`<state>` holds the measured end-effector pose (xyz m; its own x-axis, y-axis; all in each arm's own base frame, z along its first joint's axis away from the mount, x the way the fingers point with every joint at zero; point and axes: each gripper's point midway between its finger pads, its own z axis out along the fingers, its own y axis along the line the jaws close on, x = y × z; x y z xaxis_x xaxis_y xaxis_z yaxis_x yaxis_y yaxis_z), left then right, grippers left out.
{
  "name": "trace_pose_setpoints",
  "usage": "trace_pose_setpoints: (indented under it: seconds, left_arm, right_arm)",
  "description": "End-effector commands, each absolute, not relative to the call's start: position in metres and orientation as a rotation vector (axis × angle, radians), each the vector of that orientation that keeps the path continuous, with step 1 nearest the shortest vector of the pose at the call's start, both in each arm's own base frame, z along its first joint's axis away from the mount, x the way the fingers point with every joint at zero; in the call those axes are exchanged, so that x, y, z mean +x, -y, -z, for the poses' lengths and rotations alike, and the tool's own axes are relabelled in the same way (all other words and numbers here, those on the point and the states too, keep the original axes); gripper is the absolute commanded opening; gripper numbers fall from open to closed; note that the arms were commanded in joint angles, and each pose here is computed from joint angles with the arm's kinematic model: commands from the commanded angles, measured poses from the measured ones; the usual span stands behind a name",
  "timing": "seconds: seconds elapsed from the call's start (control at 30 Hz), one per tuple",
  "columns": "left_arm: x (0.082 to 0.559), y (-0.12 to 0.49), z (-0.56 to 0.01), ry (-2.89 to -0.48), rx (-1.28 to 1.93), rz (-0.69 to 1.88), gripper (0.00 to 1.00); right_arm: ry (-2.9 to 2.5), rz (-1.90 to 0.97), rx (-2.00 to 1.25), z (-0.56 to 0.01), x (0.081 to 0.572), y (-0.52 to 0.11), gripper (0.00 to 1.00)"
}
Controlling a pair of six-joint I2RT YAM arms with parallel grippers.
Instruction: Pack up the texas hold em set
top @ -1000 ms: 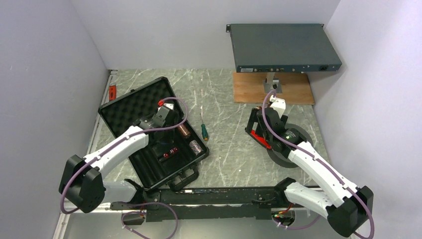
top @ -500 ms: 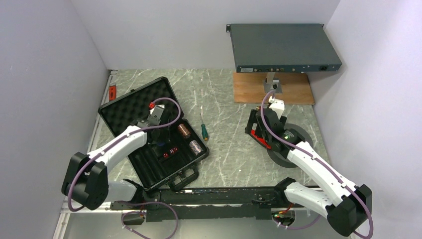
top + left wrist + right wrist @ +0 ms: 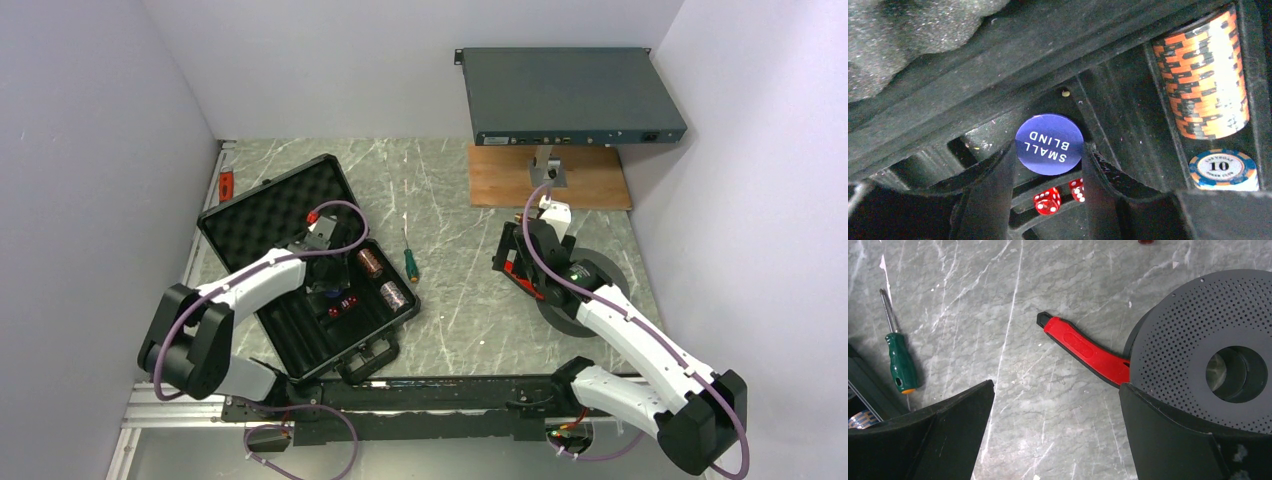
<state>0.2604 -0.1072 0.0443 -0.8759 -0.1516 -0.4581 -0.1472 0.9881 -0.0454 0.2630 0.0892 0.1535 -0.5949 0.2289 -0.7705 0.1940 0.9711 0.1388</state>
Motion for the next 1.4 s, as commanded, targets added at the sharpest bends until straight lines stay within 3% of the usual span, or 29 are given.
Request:
trace_pose_setpoints:
  seconds: [0.0,0.63,1.17,1.37]
  left_arm:
    - [0.267,0.118,-0.036,-2.654,-0.243,0.075,0.38]
    - [0.282,0.131,-0.041,-2.586,-0.227,0.17,0.43]
    - [0.275,0.132,-0.063,-2.509,-0.253,0.26,0.69]
    - [0.27,0.131,-0.07,-2.495,-0.251,0.274,0.7]
  right_arm:
    - [-2.183,-0.068,0.312,-0.16,0.268,-0.089,1.0]
    - [-2.19,-0.058,0.304,-0.155,0.268,-0.089,1.0]
    - [-2.192,-0.053,0.304,-0.156,0.266,-0.087,1.0]
    - [-2.193,-0.053,0.304,-0.159,0.265,-0.086,1.0]
